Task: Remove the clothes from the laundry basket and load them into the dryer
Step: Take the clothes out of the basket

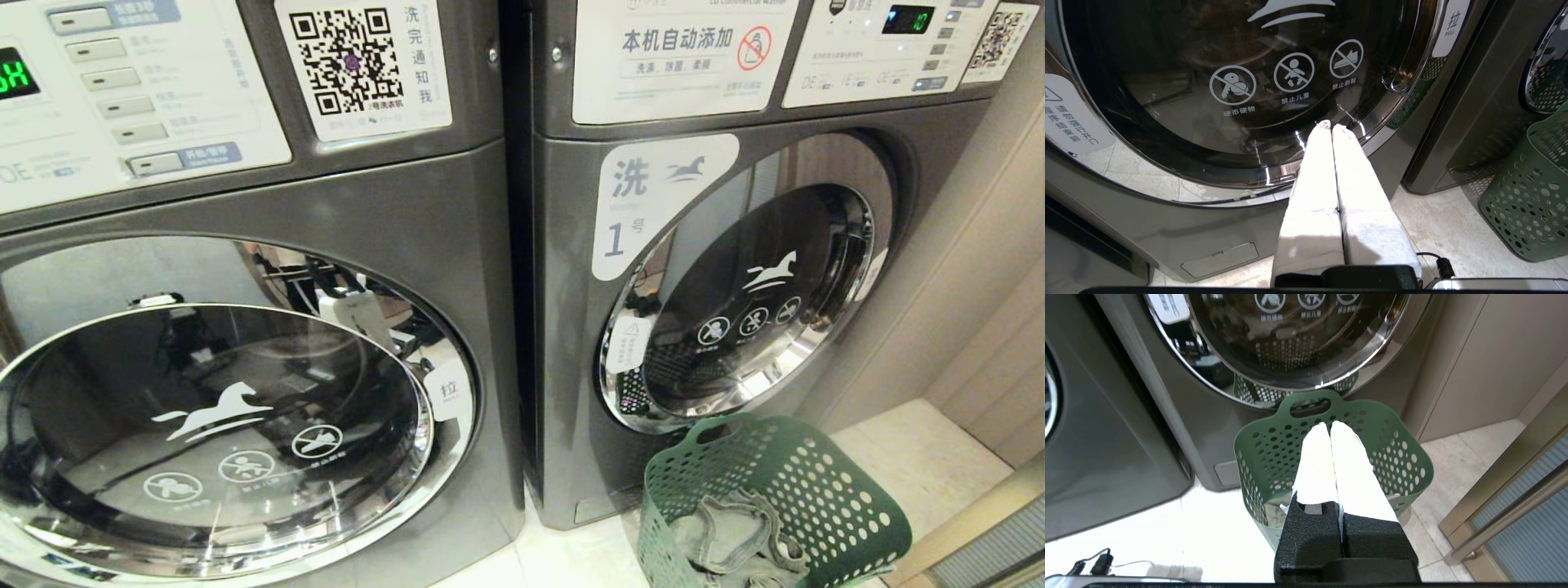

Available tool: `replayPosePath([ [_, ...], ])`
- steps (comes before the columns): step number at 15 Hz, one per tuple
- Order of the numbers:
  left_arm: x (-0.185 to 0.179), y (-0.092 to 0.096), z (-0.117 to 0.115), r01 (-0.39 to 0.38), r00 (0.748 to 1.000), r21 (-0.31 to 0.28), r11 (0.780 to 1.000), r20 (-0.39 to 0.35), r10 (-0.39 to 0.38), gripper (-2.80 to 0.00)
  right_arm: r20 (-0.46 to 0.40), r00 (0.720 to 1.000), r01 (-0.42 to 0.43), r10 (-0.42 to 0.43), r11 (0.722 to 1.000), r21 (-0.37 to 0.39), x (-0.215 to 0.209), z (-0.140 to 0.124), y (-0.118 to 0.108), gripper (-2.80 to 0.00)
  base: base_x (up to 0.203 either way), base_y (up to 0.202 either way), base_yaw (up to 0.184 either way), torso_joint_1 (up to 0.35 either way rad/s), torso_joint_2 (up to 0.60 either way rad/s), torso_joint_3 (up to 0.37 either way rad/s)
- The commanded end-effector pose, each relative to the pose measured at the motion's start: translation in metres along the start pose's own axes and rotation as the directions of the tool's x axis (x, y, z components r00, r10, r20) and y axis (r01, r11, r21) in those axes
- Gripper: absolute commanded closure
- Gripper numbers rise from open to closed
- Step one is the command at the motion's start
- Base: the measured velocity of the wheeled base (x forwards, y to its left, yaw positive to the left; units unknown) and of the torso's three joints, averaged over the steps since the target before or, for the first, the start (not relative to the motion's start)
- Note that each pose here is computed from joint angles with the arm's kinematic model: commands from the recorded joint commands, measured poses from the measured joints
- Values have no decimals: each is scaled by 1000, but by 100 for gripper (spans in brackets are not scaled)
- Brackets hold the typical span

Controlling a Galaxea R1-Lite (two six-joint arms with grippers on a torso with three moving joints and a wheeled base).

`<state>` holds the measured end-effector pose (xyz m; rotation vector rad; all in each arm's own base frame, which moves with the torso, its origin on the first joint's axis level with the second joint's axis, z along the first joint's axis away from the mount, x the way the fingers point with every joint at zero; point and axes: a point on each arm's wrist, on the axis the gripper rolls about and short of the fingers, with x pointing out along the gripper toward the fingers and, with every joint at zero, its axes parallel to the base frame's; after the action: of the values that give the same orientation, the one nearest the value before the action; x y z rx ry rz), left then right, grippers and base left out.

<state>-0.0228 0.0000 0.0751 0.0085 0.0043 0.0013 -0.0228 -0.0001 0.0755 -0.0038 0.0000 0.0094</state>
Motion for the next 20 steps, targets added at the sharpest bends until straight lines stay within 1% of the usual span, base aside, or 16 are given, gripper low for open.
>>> replayPosePath([
  [1, 0, 0, 0, -2, 1000, 1, 1000, 0, 2, 0, 0, 1000, -1, 1, 1000, -1, 0, 0, 0, 0, 0, 0, 0, 2, 6, -192],
  [20, 0, 0, 0, 0, 1000, -1, 1000, 1, 0, 0, -2, 1000, 0, 0, 1000, -2, 0, 0, 0, 0, 0, 0, 0, 3, 3, -197],
])
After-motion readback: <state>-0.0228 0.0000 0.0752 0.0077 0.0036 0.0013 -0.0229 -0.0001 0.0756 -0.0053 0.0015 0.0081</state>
